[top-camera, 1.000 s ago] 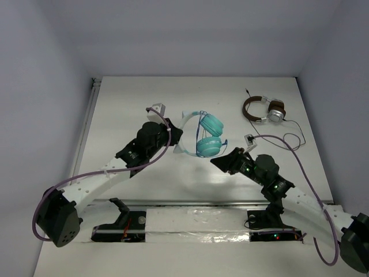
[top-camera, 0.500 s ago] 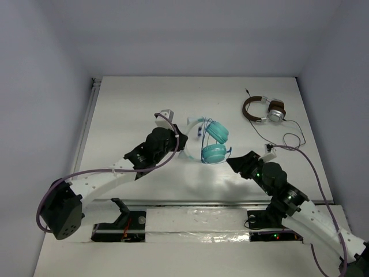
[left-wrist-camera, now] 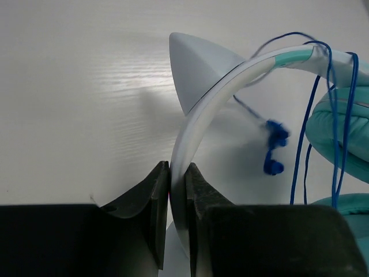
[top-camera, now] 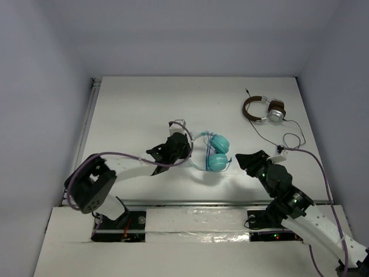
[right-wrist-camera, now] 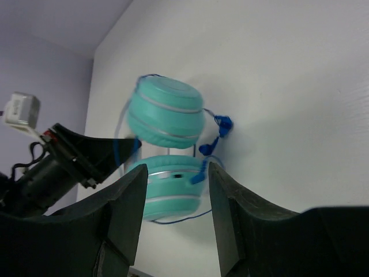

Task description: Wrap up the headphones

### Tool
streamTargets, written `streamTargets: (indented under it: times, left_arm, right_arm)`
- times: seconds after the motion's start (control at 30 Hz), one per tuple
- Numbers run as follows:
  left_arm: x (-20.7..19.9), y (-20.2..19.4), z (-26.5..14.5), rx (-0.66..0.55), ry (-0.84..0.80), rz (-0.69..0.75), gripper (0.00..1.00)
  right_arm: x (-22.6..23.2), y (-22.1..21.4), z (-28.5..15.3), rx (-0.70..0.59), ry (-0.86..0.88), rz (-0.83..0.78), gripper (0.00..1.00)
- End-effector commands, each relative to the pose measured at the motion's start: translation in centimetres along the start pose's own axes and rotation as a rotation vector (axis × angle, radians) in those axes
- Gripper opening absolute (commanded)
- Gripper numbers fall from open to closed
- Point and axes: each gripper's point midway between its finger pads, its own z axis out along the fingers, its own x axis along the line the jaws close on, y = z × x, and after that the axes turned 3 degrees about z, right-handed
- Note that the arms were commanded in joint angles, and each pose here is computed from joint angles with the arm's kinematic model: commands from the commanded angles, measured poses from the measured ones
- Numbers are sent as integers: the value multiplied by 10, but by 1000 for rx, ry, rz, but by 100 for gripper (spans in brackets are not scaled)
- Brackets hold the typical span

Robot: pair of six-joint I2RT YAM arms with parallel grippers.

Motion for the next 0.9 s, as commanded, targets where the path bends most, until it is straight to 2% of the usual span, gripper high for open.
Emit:
streamTargets:
  times: [0.0,0.17,0.47,0.5,0.53,0.6,0.63,0.7,0.73,0.8,0.87]
  left_arm:
    - [-4,28,26,-97,28,-77,0]
    - [20,19,65,-49,131,-69,0]
    - [27,35,84,-73,194,-47,0]
    - [29,39,86,-78,200,-46,3]
    - [28,41,89,-78,201,-43,13]
    - [31,44,87,-84,217,-30,24]
    - [31,46,84,-91,216,-29,34]
    - [32,49,77,-102,216,-23,42]
    - [32,53,69,-113,211,-23,50]
    - [35,54,60,-109,213,-17,59]
    - [36,57,45,-108,207,-14,68]
  right_arm:
    - [14,22,1,-74,2,-19,52]
    - [15,25,1,-87,5,-33,52]
    - [22,28,5,-87,9,-72,53]
    - [27,31,4,-95,15,-74,53]
    - [29,32,5,-95,16,-84,54]
    - [35,36,5,-93,16,-94,55]
    - [38,37,5,-93,18,-100,55]
    - [43,40,4,-94,24,-107,55]
    - [52,47,1,-105,41,-109,57]
    - [59,54,-3,-114,47,-115,59]
    - [76,68,-10,-134,76,-125,70]
